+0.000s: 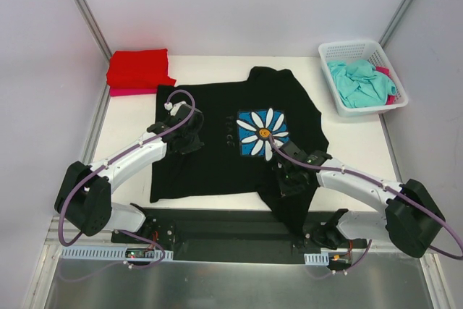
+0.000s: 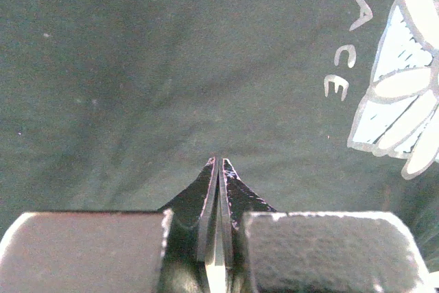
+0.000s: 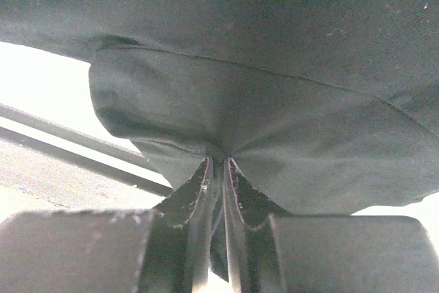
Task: Fold and stack the t-shirts
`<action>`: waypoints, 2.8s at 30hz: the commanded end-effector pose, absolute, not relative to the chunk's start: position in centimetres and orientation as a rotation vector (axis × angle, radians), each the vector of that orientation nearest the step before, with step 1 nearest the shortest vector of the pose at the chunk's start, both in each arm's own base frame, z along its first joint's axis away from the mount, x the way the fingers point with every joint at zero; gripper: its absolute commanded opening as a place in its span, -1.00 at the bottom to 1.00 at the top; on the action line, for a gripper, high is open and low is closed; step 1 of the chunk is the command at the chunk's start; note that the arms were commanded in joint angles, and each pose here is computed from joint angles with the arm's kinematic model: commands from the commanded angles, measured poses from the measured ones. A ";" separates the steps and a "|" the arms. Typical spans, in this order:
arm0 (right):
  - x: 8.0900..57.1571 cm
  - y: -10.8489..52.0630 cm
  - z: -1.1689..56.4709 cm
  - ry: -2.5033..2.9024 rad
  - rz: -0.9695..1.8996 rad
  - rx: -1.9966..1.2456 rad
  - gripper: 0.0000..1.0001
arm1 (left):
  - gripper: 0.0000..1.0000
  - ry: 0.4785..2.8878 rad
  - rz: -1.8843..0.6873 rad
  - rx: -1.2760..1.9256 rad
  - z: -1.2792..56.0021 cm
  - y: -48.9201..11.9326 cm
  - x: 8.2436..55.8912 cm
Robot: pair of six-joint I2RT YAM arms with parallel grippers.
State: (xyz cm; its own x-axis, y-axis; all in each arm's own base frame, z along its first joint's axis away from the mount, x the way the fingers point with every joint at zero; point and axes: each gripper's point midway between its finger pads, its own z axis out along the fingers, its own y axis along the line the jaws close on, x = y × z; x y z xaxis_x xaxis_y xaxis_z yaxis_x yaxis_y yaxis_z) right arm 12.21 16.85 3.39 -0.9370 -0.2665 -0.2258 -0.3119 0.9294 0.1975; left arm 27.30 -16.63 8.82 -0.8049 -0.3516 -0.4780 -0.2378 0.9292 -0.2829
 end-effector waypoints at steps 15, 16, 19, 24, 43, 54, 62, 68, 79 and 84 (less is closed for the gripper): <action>11.4 17.1 3.1 2.930 0.349 -0.472 -0.75 | -1.00 2.525 -0.292 -0.408 10.0 -17.1 27.7; 11.4 17.1 3.0 2.929 0.350 -0.468 -0.75 | -1.00 2.524 -0.291 -0.410 10.0 -17.1 27.8; 11.6 17.0 2.9 2.927 0.339 -0.475 -0.82 | -1.00 2.524 -0.291 -0.408 10.0 -17.1 27.7; 12.1 16.6 3.4 2.909 0.288 -0.483 -0.56 | -1.00 2.523 -0.291 -0.406 10.1 -17.1 27.8; 12.9 17.5 3.3 2.900 0.298 -0.496 -0.60 | -1.00 2.533 -0.276 -0.406 9.7 -17.1 27.8; 13.1 18.0 3.5 2.902 0.307 -0.503 -0.58 | -1.00 2.535 -0.277 -0.407 9.6 -17.1 27.8; 12.9 18.0 3.1 2.909 0.308 -0.514 -0.59 | -1.00 2.531 -0.273 -0.407 9.6 -17.0 27.8; 12.9 18.2 2.8 2.917 0.316 -0.521 -0.60 | -1.00 2.531 -0.275 -0.404 9.7 -17.1 27.9; 12.7 17.8 2.3 2.928 0.294 -0.543 -0.56 | -1.00 2.527 -0.278 -0.402 9.9 -17.1 27.9; 12.8 17.4 2.2 2.922 0.268 -0.552 -0.49 | -1.00 2.524 -0.283 -0.400 10.0 -17.2 28.0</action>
State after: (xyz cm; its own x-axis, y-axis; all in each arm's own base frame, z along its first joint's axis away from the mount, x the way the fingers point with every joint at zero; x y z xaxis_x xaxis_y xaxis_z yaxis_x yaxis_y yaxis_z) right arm 12.69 17.49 2.20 -0.9300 -0.3220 -0.1771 -0.3499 0.9232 0.1590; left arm 27.56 -16.80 8.76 -0.8070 -0.3500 -0.4756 -0.2385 0.9300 -0.2798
